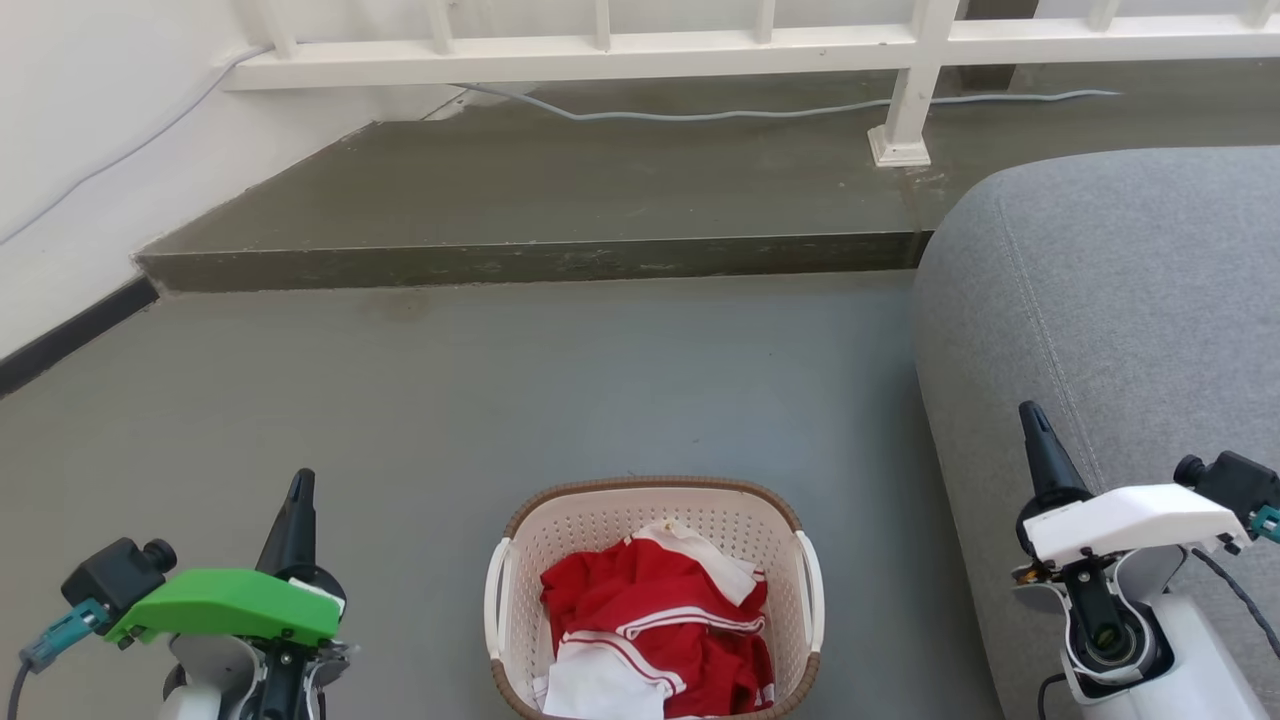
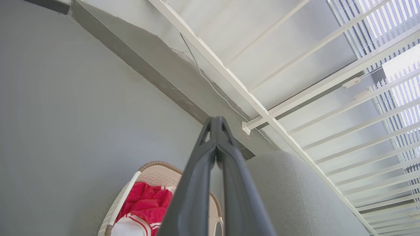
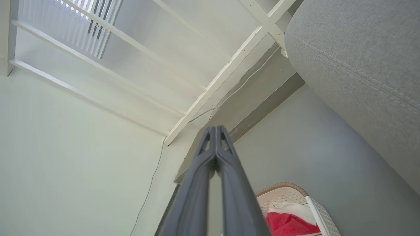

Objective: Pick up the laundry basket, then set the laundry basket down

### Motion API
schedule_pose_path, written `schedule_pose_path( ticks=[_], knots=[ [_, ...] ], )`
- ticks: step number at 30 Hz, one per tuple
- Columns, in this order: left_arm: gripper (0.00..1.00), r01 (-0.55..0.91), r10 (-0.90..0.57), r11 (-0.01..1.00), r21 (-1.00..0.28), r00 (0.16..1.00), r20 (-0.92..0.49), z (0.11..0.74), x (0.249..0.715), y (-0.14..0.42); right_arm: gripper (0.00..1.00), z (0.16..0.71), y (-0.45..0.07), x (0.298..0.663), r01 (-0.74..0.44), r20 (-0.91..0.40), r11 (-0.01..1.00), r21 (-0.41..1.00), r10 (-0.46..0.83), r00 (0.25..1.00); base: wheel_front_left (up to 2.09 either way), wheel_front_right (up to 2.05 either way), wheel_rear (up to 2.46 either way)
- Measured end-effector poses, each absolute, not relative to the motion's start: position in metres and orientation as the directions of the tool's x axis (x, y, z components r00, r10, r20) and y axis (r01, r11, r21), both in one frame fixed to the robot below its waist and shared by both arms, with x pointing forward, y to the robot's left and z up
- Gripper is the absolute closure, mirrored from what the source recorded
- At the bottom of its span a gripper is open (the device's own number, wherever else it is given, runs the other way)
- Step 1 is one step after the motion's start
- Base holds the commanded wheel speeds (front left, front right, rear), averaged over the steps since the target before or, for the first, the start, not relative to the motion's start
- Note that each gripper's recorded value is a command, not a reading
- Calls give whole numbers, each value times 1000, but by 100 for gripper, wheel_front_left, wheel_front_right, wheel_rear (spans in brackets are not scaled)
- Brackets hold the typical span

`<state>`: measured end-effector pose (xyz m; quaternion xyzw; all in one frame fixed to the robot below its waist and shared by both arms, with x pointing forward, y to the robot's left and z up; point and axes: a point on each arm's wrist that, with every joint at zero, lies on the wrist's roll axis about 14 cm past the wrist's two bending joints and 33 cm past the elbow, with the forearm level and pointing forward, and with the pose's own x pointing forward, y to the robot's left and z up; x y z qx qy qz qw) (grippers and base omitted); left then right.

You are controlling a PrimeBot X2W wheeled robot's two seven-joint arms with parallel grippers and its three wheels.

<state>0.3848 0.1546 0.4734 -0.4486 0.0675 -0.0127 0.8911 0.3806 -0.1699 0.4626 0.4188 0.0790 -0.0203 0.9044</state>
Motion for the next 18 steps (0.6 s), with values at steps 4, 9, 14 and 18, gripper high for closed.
schedule_pose_path(
  ticks=[4,9,14,18],
  knots=[
    [100,-52,-73,558,-828,991,-112,474,385,159,100,463,-172,381,113,-163,607,786,27,986,0,0,0],
    [100,-60,-69,507,-860,991,-111,475,385,161,100,465,-176,381,122,-161,551,826,22,987,0,0,0],
    [100,-74,-64,446,-892,991,-114,475,385,163,100,466,-178,382,130,-159,492,861,17,987,0,0,0],
    [100,-77,-62,404,-911,992,-112,476,385,165,100,468,-181,382,132,-153,443,887,13,988,0,0,0]
  ],
)
